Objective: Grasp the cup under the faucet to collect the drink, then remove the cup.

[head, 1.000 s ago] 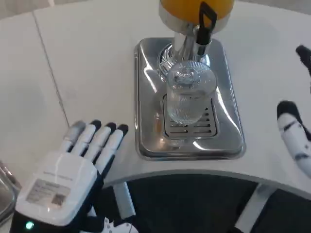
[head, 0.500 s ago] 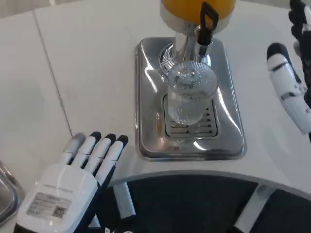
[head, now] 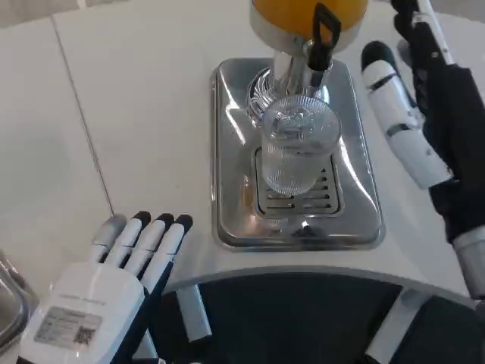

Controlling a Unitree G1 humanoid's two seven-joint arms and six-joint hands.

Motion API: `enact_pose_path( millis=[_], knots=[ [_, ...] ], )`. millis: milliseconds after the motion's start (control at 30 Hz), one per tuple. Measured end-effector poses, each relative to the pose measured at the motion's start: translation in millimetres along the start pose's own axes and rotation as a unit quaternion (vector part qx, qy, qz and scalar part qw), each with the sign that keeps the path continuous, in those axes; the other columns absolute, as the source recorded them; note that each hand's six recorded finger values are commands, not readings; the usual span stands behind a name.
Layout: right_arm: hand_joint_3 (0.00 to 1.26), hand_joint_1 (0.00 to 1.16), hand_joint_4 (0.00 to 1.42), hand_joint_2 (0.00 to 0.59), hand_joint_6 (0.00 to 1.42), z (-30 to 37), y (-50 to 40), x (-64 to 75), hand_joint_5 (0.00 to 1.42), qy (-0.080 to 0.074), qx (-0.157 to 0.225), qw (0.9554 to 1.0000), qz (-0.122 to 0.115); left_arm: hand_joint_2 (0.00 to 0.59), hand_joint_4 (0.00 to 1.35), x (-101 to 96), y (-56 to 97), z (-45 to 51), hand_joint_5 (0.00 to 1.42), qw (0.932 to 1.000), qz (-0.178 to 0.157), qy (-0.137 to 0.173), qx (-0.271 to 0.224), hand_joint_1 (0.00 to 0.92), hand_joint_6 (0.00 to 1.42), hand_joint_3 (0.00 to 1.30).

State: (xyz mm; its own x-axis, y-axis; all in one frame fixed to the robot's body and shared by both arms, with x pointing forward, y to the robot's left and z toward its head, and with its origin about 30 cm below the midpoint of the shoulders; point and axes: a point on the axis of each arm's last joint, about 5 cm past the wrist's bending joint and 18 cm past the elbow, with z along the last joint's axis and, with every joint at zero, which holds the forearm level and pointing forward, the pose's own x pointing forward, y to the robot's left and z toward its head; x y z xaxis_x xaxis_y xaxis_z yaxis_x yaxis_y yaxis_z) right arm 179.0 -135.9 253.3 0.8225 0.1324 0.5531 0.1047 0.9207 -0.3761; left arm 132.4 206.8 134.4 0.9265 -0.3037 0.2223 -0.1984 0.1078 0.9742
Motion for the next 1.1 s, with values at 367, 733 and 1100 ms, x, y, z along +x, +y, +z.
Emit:
enact_pose_path(
  millis=[367, 733, 1100],
  knots=[
    [0.00, 0.13, 0.00, 0.528, 0.00, -3.9, 9.0, 7.6, 0.00, -0.003, 0.010, 0.9999, 0.010, 0.102, 0.00, 2.4, 1.2, -0.7, 0.00, 1.0000, 0.007, 0.001, 0.000, 0.012, 0.01, 0.00],
    [0.00, 0.12, 0.00, 0.520, 0.00, 0.9, 13.6, 39.0, 0.00, -0.033, 0.007, 0.9992, 0.021, 0.101, 0.00, 2.4, -0.4, -1.9, 0.00, 0.9999, 0.005, 0.007, -0.007, 0.010, 0.02, 0.00],
    [0.00, 0.10, 0.00, 0.522, 0.00, 3.2, 22.6, 45.8, 0.00, -0.035, 0.020, 0.9980, 0.049, 0.101, 0.00, 5.3, -0.3, -4.1, 0.00, 0.9998, 0.009, 0.011, -0.014, 0.009, 0.03, 0.00]
  ],
)
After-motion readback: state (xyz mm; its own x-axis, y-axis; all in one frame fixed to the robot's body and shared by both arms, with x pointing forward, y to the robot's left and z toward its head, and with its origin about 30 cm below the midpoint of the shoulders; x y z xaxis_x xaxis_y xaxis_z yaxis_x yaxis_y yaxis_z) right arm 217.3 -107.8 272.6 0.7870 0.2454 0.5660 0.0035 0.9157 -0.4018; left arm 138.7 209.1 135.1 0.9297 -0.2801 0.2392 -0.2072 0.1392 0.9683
